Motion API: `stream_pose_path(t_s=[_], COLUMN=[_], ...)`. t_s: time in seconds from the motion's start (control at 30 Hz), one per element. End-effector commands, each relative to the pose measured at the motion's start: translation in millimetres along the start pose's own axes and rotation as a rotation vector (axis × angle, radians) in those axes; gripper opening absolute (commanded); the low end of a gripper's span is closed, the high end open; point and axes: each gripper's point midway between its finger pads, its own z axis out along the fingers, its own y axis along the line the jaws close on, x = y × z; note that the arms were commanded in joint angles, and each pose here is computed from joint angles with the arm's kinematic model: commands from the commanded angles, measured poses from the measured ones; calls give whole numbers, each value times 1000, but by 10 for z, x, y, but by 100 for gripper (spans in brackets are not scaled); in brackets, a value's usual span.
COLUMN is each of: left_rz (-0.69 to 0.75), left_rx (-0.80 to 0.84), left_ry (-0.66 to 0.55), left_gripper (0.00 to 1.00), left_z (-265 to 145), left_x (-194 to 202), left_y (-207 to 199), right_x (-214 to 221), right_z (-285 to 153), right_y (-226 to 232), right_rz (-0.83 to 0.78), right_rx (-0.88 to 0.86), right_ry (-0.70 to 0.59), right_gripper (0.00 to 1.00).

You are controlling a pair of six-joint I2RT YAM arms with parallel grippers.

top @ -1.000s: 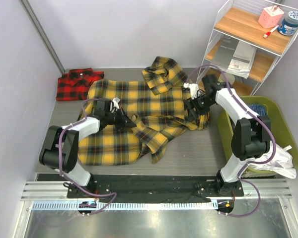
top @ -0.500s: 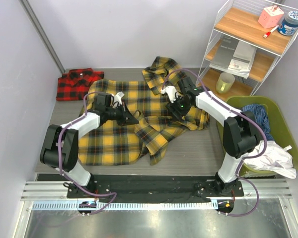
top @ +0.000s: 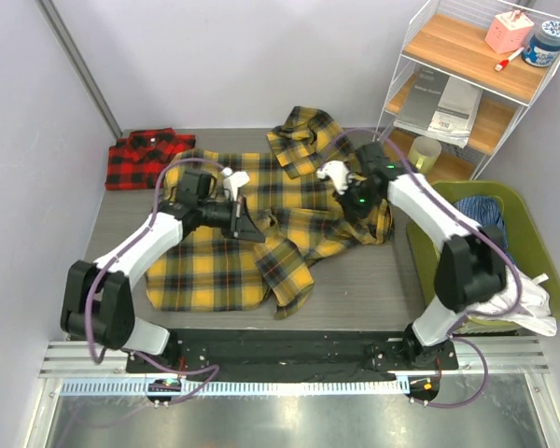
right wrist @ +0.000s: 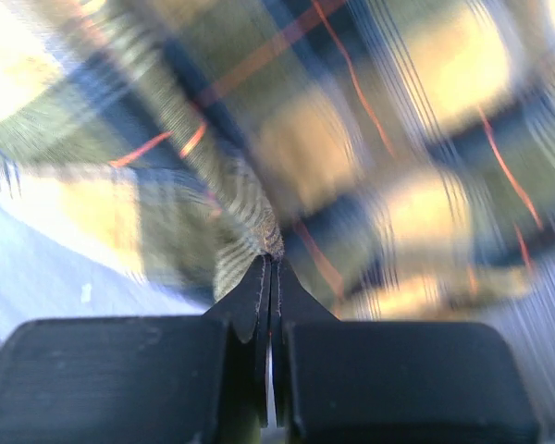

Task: Fold and stack the long sleeve shirts
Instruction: Flatten the shirt out

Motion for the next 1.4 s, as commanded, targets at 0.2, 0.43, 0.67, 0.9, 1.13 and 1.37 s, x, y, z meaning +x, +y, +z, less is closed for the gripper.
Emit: stream_pose_path(t_s=[0.2,0.43,0.67,0.9,1.13,1.37], left_rz=[969,1080,996,792,565,529], left_rx=[389,434,459,73,-469,-606], left_ry=[567,697,721,505,373,617], left_gripper=[0,10,53,49,48,45], left_z=[-282,-119,-42,-317,-1010,-1243], left_x=[1837,2025,1983,1016,238,667], left_y=[-1236,-1296,-1373,-421,1192,1946], right_x=[849,1447,1197,864,1229,1579], right_z=[-760,-842,-937,-426,116,298], right_y=[459,754,689,809,628,277], right_rz=[-248,-328,-145,84,51,-12], right_rx=[-43,-54,-20,-136,-66,-8], right_ry=[-7,129,81,86,294,465], right_gripper=[1,31,51,44,41,38])
